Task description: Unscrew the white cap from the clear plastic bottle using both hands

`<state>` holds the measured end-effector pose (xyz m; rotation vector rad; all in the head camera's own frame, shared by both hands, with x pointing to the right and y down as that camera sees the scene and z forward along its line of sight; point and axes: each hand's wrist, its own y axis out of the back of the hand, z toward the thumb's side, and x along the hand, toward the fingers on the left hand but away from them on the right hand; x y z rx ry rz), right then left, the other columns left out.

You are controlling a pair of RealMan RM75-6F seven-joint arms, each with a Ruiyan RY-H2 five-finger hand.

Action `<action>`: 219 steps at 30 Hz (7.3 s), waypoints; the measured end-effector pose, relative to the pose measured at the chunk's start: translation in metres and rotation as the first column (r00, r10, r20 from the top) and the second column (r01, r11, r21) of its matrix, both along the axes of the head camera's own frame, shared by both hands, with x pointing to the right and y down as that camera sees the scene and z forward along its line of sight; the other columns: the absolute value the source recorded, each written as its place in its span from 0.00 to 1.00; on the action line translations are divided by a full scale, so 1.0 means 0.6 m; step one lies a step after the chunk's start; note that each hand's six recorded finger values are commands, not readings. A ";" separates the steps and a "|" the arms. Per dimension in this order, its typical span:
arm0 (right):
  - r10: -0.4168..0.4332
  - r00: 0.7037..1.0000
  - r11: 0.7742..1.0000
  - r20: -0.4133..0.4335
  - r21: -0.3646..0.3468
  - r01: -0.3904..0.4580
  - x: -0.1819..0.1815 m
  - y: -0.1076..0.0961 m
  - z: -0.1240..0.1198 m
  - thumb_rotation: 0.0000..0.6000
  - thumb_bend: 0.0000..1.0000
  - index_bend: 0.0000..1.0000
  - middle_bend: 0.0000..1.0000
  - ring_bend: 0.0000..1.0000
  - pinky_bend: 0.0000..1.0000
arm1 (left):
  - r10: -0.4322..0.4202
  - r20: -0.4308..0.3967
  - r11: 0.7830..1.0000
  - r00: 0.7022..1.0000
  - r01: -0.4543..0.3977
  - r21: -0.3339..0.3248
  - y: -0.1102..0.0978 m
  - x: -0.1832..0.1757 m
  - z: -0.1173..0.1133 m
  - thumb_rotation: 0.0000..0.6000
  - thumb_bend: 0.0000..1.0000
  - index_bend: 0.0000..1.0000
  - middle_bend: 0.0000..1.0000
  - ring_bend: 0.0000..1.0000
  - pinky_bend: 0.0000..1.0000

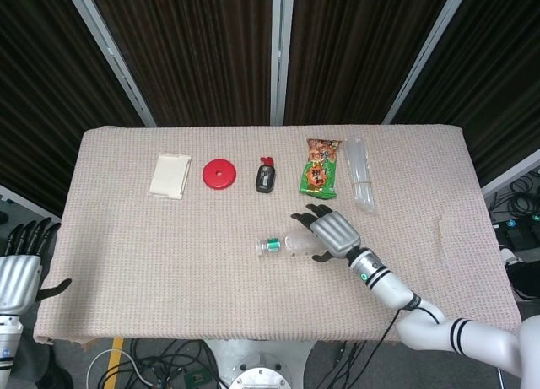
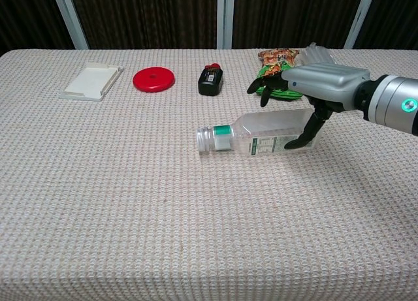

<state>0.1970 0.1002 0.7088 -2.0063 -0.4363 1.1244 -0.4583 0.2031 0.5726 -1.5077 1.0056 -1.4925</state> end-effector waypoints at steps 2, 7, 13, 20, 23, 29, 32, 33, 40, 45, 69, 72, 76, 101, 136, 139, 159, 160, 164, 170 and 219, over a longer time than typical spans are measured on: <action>-0.002 1.000 1.000 0.004 -0.004 0.002 -0.006 0.000 0.005 1.00 0.04 0.21 0.29 0.10 0.17 | 0.002 0.001 1.000 1.000 -0.002 0.002 -0.001 0.000 -0.001 1.00 0.00 0.10 0.04 0.00 0.01; -0.010 1.000 1.000 0.014 -0.009 0.010 -0.017 0.002 0.013 1.00 0.08 0.29 0.34 0.16 0.22 | 0.004 0.001 1.000 1.000 -0.004 0.003 -0.001 0.000 -0.002 1.00 0.00 0.10 0.04 0.00 0.01; -0.003 0.999 1.000 0.037 -0.015 0.003 -0.022 0.007 0.017 1.00 0.17 0.48 0.47 0.31 0.40 | 0.036 -0.001 0.999 0.999 -0.036 0.001 -0.006 0.010 -0.001 1.00 0.00 0.10 0.04 0.00 0.01; 0.067 0.987 0.998 0.148 -0.007 -0.067 -0.018 -0.001 -0.005 1.00 0.22 0.58 0.53 0.37 0.49 | 0.118 -0.050 0.992 0.992 -0.116 0.045 -0.031 0.045 -0.012 1.00 0.00 0.10 0.04 0.00 0.01; 0.113 0.966 0.994 0.233 -0.038 -0.107 -0.021 -0.002 -0.017 1.00 0.24 0.58 0.54 0.39 0.50 | 0.163 -0.116 0.985 0.980 -0.156 0.072 -0.046 0.070 -0.019 1.00 0.00 0.10 0.04 0.00 0.01; 0.214 0.873 0.973 0.439 -0.173 -0.152 -0.042 0.000 -0.042 1.00 0.28 0.58 0.54 0.41 0.53 | 0.296 -0.254 0.954 0.921 -0.271 0.128 -0.087 0.146 -0.033 1.00 0.00 0.10 0.04 0.00 0.01; 0.233 0.817 0.967 0.527 -0.215 -0.137 -0.060 0.000 -0.057 1.00 0.30 0.58 0.54 0.41 0.53 | 0.355 -0.303 0.934 0.884 -0.324 0.151 -0.104 0.185 -0.040 1.00 0.00 0.10 0.04 0.00 0.01; 0.236 0.802 0.966 0.548 -0.224 -0.131 -0.066 0.001 -0.060 1.00 0.30 0.58 0.54 0.41 0.53 | 0.368 -0.317 0.929 0.874 -0.335 0.157 -0.108 0.196 -0.041 1.00 0.00 0.10 0.04 0.00 0.01; 0.244 0.726 0.960 0.643 -0.267 -0.086 -0.106 -0.001 -0.074 1.00 0.31 0.58 0.54 0.42 0.54 | 0.438 -0.404 0.899 0.803 -0.404 0.172 -0.131 0.269 -0.033 1.00 0.00 0.10 0.04 0.00 0.02; 0.224 0.717 0.962 0.660 -0.269 -0.052 -0.129 -0.003 -0.078 1.00 0.32 0.58 0.54 0.42 0.54 | 0.455 -0.449 0.889 0.769 -0.419 0.184 -0.138 0.304 -0.031 1.00 0.00 0.10 0.04 0.00 0.02; 0.213 0.715 0.960 0.666 -0.278 -0.027 -0.147 -0.005 -0.082 1.00 0.33 0.59 0.54 0.42 0.54 | 0.468 -0.554 0.880 0.688 -0.420 0.222 -0.149 0.367 -0.032 1.00 0.00 0.10 0.04 0.00 0.02; 0.210 0.717 0.960 0.664 -0.278 -0.024 -0.149 -0.003 -0.081 1.00 0.33 0.59 0.54 0.42 0.54 | 0.468 -0.571 0.879 0.675 -0.420 0.224 -0.148 0.371 -0.035 1.00 0.00 0.10 0.04 0.00 0.02; 0.208 0.720 0.961 0.662 -0.277 -0.023 -0.151 -0.003 -0.080 1.00 0.33 0.59 0.54 0.42 0.54 | 0.465 -0.590 0.879 0.660 -0.421 0.222 -0.147 0.375 -0.036 1.00 0.00 0.10 0.04 0.00 0.02; 0.196 0.724 0.961 0.662 -0.277 -0.007 -0.160 0.004 -0.086 1.00 0.33 0.59 0.54 0.43 0.54 | 0.455 -0.615 0.883 0.643 -0.415 0.220 -0.141 0.377 -0.039 1.00 0.00 0.10 0.04 0.00 0.02; 0.199 0.731 0.958 0.653 -0.285 -0.006 -0.163 0.008 -0.086 1.00 0.33 0.59 0.52 0.42 0.55 | 0.457 -0.623 0.882 0.635 -0.417 0.221 -0.138 0.377 -0.049 1.00 0.00 0.10 0.04 0.00 0.02; 0.203 0.728 0.959 0.655 -0.283 -0.013 -0.160 0.005 -0.088 1.00 0.33 0.59 0.52 0.42 0.55 | 0.455 -0.620 0.882 0.639 -0.419 0.216 -0.136 0.374 -0.047 1.00 0.00 0.10 0.04 0.00 0.02; 0.201 0.717 0.958 0.667 -0.286 -0.003 -0.164 0.011 -0.092 1.00 0.33 0.59 0.52 0.42 0.55 | 0.455 -0.626 0.882 0.633 -0.417 0.219 -0.137 0.381 -0.052 1.00 0.00 0.10 0.04 0.00 0.02; 0.200 0.717 0.959 0.667 -0.285 -0.003 -0.164 0.011 -0.092 1.00 0.33 0.59 0.52 0.42 0.55 | 0.456 -0.625 0.882 0.634 -0.417 0.220 -0.136 0.380 -0.052 1.00 0.00 0.10 0.04 0.00 0.02; 0.201 0.713 0.960 0.671 -0.282 -0.006 -0.161 0.010 -0.095 1.00 0.33 0.59 0.52 0.42 0.55 | 0.450 -0.618 0.885 0.645 -0.416 0.210 -0.133 0.373 -0.046 1.00 0.00 0.10 0.04 0.00 0.02; 0.198 0.716 0.958 0.669 -0.286 0.002 -0.162 0.013 -0.094 1.00 0.33 0.59 0.53 0.42 0.55 | 0.434 -0.619 0.893 0.654 -0.403 0.201 -0.134 0.368 -0.041 1.00 0.00 0.10 0.04 0.00 0.02; 0.196 0.719 0.962 0.666 -0.272 -0.010 -0.151 0.008 -0.095 1.00 0.33 0.59 0.53 0.42 0.55 | 0.449 -0.609 0.885 0.654 -0.420 0.202 -0.122 0.369 -0.041 1.00 0.00 0.23 0.04 0.00 0.02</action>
